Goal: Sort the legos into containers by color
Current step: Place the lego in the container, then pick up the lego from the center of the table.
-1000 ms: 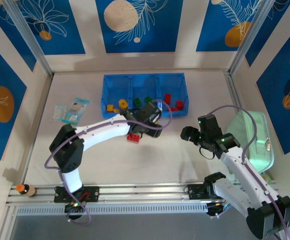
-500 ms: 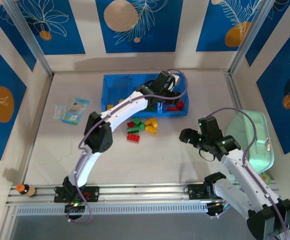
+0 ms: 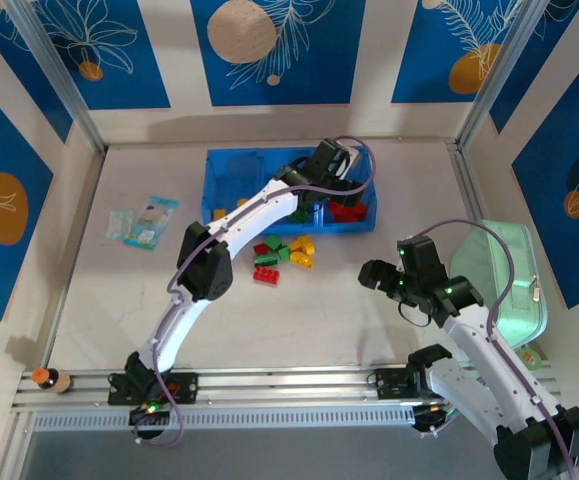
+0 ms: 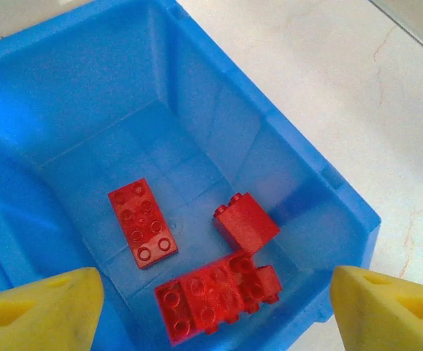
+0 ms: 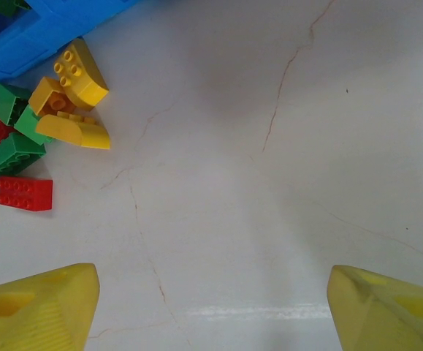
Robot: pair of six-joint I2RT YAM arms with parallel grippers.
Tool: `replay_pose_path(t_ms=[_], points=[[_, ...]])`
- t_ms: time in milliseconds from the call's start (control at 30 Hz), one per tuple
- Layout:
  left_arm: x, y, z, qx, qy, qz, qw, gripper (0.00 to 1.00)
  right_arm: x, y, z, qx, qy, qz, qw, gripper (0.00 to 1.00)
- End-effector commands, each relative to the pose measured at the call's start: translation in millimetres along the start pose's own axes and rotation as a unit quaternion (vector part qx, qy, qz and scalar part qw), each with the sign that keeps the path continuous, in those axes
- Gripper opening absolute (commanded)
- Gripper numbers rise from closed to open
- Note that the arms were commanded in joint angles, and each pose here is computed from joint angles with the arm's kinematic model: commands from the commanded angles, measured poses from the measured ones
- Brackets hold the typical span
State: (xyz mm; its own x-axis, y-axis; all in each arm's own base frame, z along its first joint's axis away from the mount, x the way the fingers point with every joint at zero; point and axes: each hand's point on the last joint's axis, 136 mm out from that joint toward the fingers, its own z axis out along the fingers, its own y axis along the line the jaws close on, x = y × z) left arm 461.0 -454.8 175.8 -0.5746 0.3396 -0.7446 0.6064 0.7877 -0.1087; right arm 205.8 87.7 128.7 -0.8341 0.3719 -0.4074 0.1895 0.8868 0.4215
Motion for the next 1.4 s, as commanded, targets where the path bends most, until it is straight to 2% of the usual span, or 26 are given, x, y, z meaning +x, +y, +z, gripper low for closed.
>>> replay_pose_path(t_ms=[0, 133, 300, 500, 600, 767, 867, 967, 1100, 1367], points=[[-24.4, 1.6, -42.5, -0.005, -0.032, 0.015, 0.999, 0.81, 4.0, 5.9, -3.4, -0.013, 0.009, -0.01, 1.0, 0.82], [-30.9, 0.1, -90.5, 0.002, -0.068, 0.007, 0.998, 0.82, 6.0, 14.6, -2.7, -0.025, 0.019, -0.025, 0.999, 0.83], [-6.3, 3.6, -152.5, 0.012, -0.119, -0.011, 0.993, 0.83, 12.8, 36.0, 4.3, -0.032, 0.047, -0.085, 0.995, 0.83], [71.5, 29.9, -200.4, -0.022, -0.101, -0.041, 0.994, 0.83, 15.6, 64.7, 21.1, -0.004, 0.07, -0.163, 0.984, 0.83], [120.2, 44.3, -217.8, -0.041, -0.079, -0.067, 0.994, 0.83, 13.6, 81.0, 35.0, -0.003, 0.087, -0.194, 0.977, 0.77], [198.6, 68.2, -245.4, -0.075, -0.048, -0.112, 0.99, 0.82, 3.7, 95.9, 63.8, 0.034, 0.111, -0.249, 0.962, 0.74], [231.6, 82.1, -267.3, -0.103, -0.032, -0.125, 0.986, 0.82, 0.7, 103.6, 81.0, 0.045, 0.128, -0.274, 0.952, 0.73], [248.7, 92.9, -291.2, -0.123, -0.037, -0.136, 0.982, 0.82, 1.7, 110.7, 99.5, 0.045, 0.147, -0.291, 0.944, 0.7], [265.7, 92.4, -298.1, -0.111, -0.042, -0.158, 0.98, 0.82, 2.4, 118.9, 123.2, 0.051, 0.168, -0.307, 0.935, 0.66], [300.4, 85.1, -273.1, -0.092, 0.013, -0.189, 0.977, 0.81, -3.2, 127.7, 161.3, 0.087, 0.183, -0.339, 0.919, 0.64]])
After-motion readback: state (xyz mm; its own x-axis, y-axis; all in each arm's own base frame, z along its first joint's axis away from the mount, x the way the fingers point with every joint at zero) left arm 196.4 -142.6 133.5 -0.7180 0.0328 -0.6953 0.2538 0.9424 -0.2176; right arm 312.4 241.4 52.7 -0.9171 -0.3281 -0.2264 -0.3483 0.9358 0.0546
